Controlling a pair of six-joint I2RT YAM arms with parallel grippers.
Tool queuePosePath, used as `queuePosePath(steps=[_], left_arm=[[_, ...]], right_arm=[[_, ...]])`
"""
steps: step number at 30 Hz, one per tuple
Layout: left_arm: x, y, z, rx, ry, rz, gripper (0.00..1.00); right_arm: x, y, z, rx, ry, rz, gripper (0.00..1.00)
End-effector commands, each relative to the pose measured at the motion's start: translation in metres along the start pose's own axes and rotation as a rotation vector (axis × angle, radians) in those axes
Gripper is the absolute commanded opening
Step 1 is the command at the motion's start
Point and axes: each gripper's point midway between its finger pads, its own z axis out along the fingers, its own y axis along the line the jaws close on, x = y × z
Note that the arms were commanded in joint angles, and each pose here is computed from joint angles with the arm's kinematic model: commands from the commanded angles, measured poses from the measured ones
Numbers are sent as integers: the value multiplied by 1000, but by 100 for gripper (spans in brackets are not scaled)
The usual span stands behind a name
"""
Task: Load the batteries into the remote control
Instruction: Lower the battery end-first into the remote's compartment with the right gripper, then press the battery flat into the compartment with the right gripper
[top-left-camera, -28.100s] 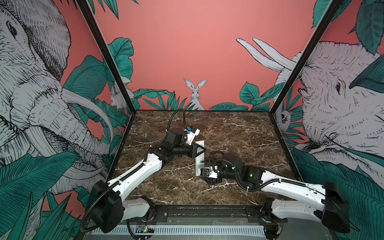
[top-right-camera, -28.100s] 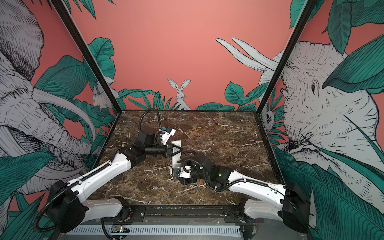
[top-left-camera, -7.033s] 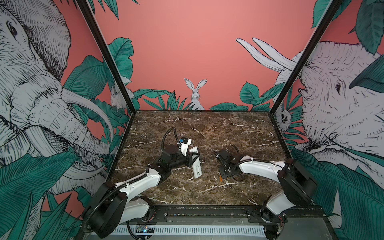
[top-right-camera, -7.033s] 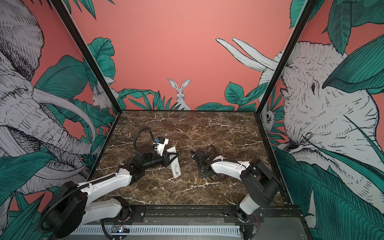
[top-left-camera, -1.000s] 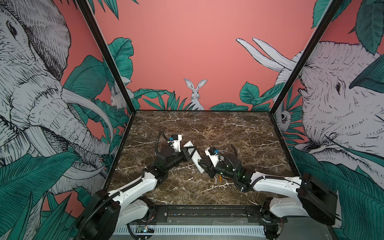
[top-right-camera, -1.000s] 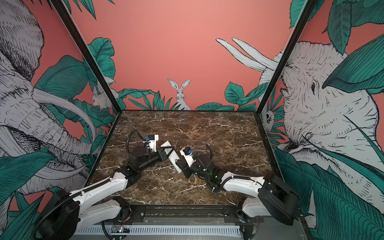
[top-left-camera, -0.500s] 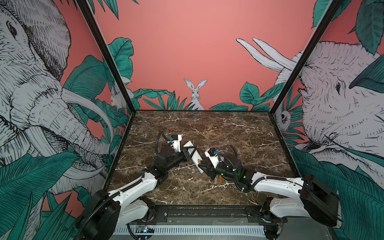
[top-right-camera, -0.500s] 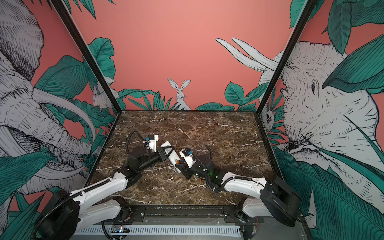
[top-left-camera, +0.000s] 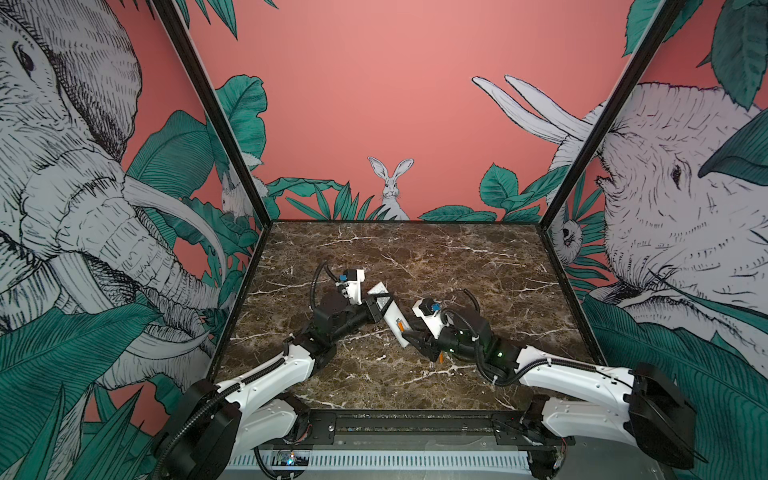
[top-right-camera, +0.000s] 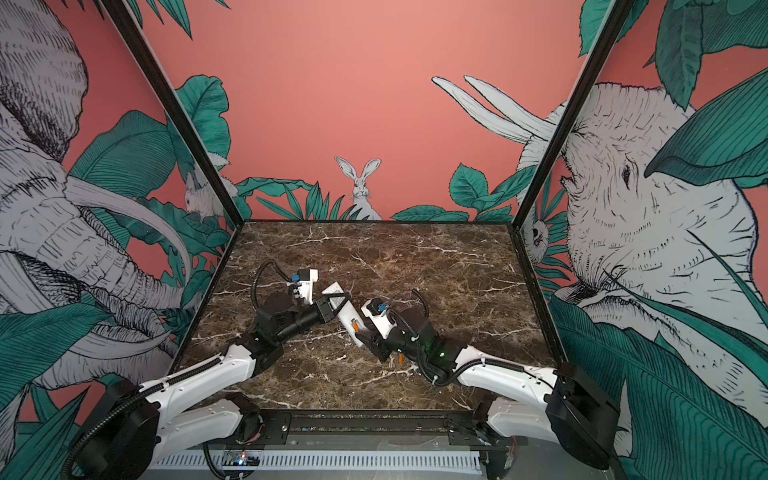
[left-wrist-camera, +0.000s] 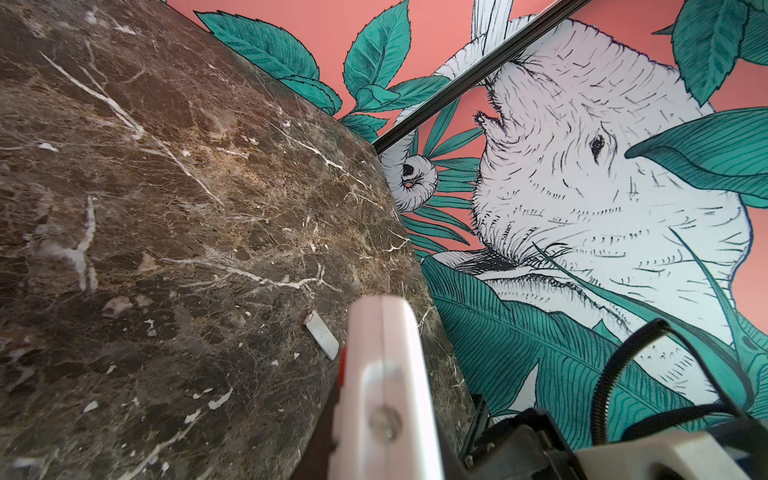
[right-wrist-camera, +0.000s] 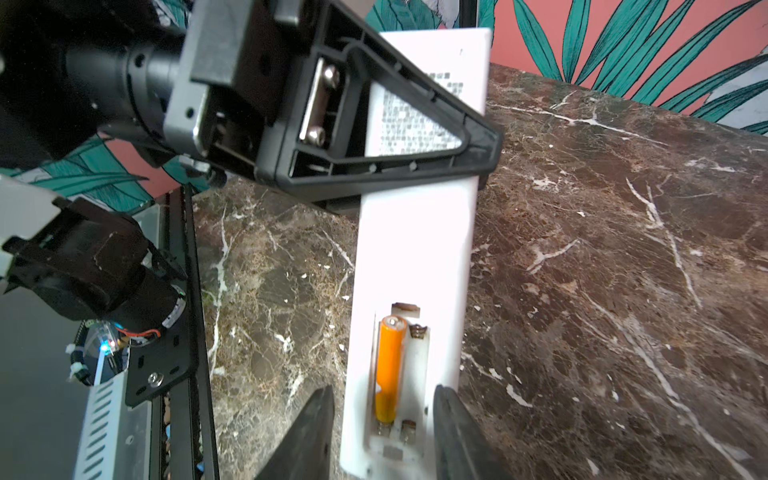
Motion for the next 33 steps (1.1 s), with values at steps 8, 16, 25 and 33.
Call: queuePosePath(steps=[8,16,25,33], left_arm=[[8,-16,-2,60,69,39,0],[19,-28,-4,123,144,37,0],[30,-40,-15,170,208,76,0],[35,-48,-19,211,242,89,0]], right_arm=[[-13,9,-45,19,171,-329,41],[-26,31,-57,-69,174,-515,40],[-15,46,-44,-163,272,-677,37],[-13,54,-30,-195,303,-733,31]])
